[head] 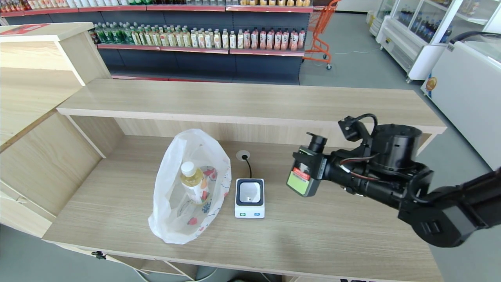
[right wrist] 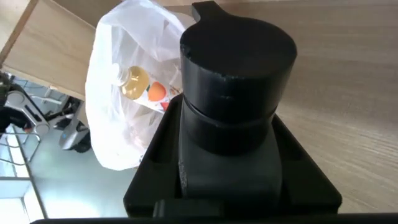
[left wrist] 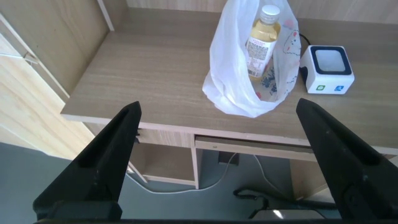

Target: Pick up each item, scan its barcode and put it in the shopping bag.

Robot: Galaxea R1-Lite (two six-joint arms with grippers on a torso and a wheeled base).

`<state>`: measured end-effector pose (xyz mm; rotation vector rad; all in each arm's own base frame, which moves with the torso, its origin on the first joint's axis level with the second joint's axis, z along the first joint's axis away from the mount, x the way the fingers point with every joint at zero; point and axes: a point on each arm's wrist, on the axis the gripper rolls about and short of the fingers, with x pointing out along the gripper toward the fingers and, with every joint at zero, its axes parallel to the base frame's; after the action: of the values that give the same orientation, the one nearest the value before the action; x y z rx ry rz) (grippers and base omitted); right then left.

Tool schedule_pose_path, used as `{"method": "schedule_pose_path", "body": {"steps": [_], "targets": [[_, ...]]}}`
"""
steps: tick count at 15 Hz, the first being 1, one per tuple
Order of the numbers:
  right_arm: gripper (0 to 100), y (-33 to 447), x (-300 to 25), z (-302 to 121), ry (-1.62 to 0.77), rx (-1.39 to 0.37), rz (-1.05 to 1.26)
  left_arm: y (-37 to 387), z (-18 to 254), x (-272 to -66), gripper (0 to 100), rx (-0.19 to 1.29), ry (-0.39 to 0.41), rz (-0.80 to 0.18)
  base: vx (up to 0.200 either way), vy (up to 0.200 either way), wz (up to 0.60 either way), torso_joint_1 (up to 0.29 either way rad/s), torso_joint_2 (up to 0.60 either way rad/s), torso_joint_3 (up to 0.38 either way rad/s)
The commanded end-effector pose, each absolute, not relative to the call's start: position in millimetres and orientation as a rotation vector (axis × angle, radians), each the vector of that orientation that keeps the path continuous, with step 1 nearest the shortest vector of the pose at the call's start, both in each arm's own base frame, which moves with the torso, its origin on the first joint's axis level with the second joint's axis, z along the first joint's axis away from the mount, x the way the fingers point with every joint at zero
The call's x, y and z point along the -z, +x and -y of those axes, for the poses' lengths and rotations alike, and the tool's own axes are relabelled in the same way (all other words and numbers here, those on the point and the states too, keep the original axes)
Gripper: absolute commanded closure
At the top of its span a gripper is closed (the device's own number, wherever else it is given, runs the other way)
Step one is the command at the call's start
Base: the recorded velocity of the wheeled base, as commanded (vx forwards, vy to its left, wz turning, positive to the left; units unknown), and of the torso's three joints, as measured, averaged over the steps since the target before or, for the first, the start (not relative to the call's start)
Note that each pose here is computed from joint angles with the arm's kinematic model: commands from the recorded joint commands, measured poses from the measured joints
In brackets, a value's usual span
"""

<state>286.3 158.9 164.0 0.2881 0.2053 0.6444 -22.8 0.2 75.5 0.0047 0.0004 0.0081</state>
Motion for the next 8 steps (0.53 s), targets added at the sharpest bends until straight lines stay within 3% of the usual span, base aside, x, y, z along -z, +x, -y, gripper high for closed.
{"method": "schedule_pose_path", "body": {"steps": [1, 8], "targets": [[100, 240, -194, -133, 0.197, -0.693, -0.083, -23, 0, -76, 0, -0.009, 0.005, -0.002, 0.000, 0.000, 0.00, 0.000, 0.00, 0.000], [100, 204, -187, -115, 0.191, -0.703, -0.105, -23, 0, -76, 0, -0.008, 0.005, -0.002, 0.000, 0.000, 0.00, 0.000, 0.00, 0.000]]}}
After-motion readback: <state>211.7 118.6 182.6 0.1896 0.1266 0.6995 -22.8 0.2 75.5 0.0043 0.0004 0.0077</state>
